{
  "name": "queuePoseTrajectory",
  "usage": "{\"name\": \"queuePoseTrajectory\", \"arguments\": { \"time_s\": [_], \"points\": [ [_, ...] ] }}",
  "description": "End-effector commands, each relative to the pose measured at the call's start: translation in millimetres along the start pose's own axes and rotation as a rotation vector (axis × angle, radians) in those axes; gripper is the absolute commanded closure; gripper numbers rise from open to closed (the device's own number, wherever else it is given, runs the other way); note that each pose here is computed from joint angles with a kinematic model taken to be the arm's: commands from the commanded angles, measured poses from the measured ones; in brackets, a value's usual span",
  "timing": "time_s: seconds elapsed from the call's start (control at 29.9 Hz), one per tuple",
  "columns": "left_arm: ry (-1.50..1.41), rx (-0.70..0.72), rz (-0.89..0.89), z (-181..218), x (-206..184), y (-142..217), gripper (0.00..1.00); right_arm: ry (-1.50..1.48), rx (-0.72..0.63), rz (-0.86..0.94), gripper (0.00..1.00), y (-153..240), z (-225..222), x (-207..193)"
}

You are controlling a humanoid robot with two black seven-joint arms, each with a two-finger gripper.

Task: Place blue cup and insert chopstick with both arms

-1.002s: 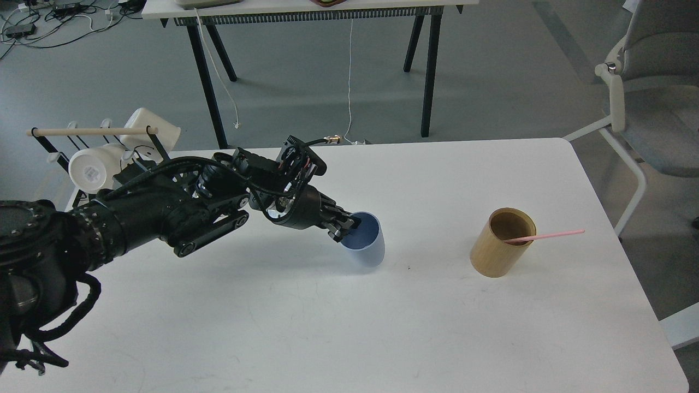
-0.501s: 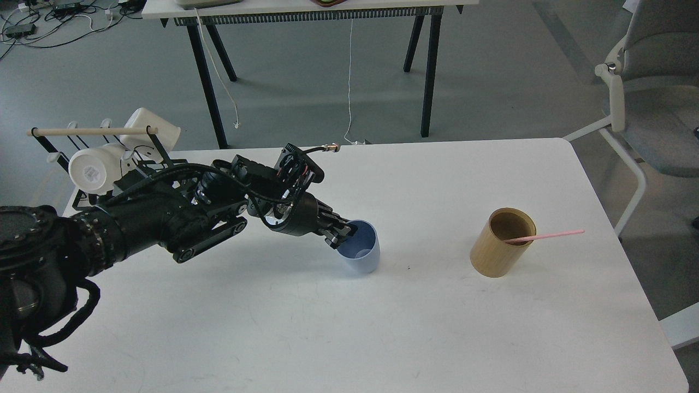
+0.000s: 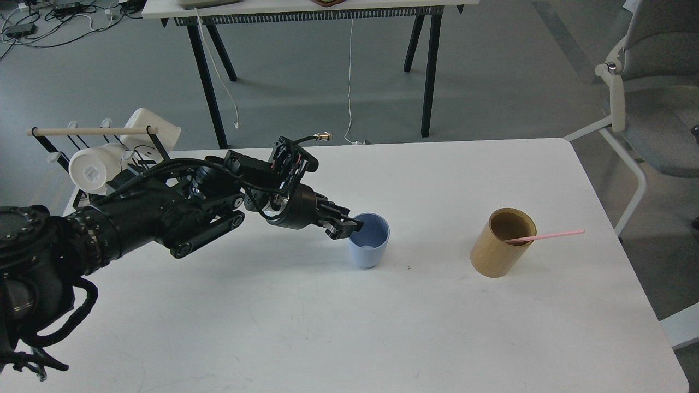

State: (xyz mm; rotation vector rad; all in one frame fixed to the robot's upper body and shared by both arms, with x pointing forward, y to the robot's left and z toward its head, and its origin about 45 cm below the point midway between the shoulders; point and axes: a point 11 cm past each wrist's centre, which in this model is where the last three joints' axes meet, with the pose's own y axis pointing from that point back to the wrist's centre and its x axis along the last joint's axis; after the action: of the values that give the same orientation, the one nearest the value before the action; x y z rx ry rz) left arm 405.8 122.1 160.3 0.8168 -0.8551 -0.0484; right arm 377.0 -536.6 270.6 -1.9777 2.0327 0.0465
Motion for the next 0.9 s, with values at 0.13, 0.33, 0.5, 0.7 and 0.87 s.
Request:
{"name": "queuePoseTrajectory", "arguments": {
  "time_s": [0.13, 0.33, 0.5, 0.7, 0.87],
  "points": [
    [0.419, -0.115, 0.264, -14.4, 31.3, 30.4, 0.22, 0.033, -0.039, -0.114, 0.01, -10.9, 4.2, -30.6],
    [0.818, -0.344, 0.494, -23.5, 67.4, 72.1, 0.19, 0.291, -0.099, -0.380, 0.01, -15.4, -18.6, -78.2],
    [0.987, -0.458, 0.726, -46.2, 83.6, 111.7, 0.16, 0.591, -0.069, -0.522, 0.01, -5.6, -34.8, -126.1],
    [1.041, -0.432, 0.794, -68.8, 64.4, 129.8, 0.14, 1.004, 0.078, -0.528, 0.01, 26.0, -31.1, -157.0],
    [1.068, -0.392, 0.797, -80.7, 44.7, 134.2, 0.13, 1.268, 0.208, -0.491, 0.02, 67.6, -12.4, -157.8]
  ]
}}
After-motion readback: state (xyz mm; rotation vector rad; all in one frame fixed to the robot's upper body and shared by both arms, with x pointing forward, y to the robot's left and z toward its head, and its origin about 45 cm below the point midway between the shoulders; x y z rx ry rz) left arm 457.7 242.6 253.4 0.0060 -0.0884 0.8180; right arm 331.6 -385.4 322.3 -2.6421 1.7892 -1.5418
